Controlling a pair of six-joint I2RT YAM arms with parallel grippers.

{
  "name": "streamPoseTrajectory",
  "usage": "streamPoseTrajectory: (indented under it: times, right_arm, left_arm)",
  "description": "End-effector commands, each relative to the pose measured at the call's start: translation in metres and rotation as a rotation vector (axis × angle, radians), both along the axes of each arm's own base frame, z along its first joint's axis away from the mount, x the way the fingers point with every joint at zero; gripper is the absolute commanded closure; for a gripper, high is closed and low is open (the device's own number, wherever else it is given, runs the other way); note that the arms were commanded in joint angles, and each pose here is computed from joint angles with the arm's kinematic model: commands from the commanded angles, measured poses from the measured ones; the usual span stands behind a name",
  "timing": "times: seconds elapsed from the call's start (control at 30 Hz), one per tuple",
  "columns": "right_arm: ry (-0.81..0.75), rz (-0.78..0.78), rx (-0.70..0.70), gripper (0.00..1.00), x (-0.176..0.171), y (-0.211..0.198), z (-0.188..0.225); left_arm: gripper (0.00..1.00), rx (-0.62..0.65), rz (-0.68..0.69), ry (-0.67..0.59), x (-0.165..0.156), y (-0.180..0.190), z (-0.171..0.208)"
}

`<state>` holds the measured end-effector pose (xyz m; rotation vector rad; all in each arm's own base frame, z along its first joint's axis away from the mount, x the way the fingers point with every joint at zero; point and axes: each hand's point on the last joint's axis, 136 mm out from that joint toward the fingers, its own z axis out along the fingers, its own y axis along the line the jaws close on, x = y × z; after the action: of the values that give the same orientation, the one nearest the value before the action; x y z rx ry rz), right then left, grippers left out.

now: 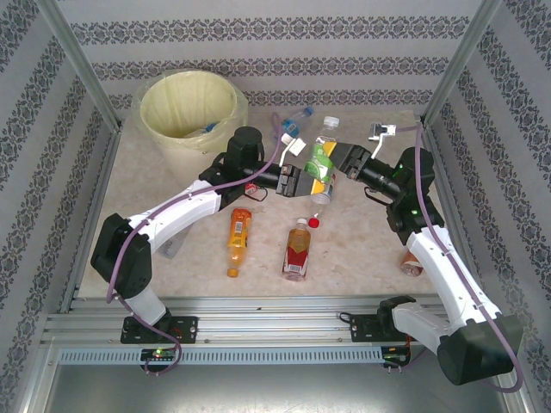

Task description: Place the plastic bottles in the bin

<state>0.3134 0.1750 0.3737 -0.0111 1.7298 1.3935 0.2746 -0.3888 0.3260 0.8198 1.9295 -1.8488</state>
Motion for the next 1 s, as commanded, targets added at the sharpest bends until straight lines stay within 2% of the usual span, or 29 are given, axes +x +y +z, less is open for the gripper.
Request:
streamPoseTrajectory:
  times: [0.0, 0.13, 0.27, 0.43, 0.63, 0.97]
  right_arm:
    - [-0.025, 0.035, 0.001, 0.52, -0.005, 0.006, 0.0]
    - [-0.026, 0.036, -0.003, 0.52, -0.006, 0.006, -0.001]
    - [-0.026, 0.044, -0.004, 0.52, -0.007, 0.006, -0.001]
    - [-0.026, 0.048, -0.008, 0.52, -0.008, 0.007, -0.002]
    - [-0.027, 0.048, -0.007, 0.46, -0.008, 0.006, -0.002]
    - [-0.038, 0.01, -0.022, 0.14, -0.019, -0.009, 0.004]
  left_arm:
    - [0.23, -0.071, -0.034, -0.089, -0.012, 0.008, 0.032]
    - [0.2, -0.077, -0.026, -0.091, -0.009, 0.011, 0.034]
    - [0.2, -0.082, -0.024, -0.089, -0.008, 0.013, 0.036]
    - [0.34, -0.081, -0.021, -0.093, -0.008, 0.014, 0.036]
    - [0.48, -0.079, -0.022, -0.093, -0.008, 0.014, 0.036]
    - [0.5, -0.033, 0.015, -0.114, -0.001, 0.019, 0.029]
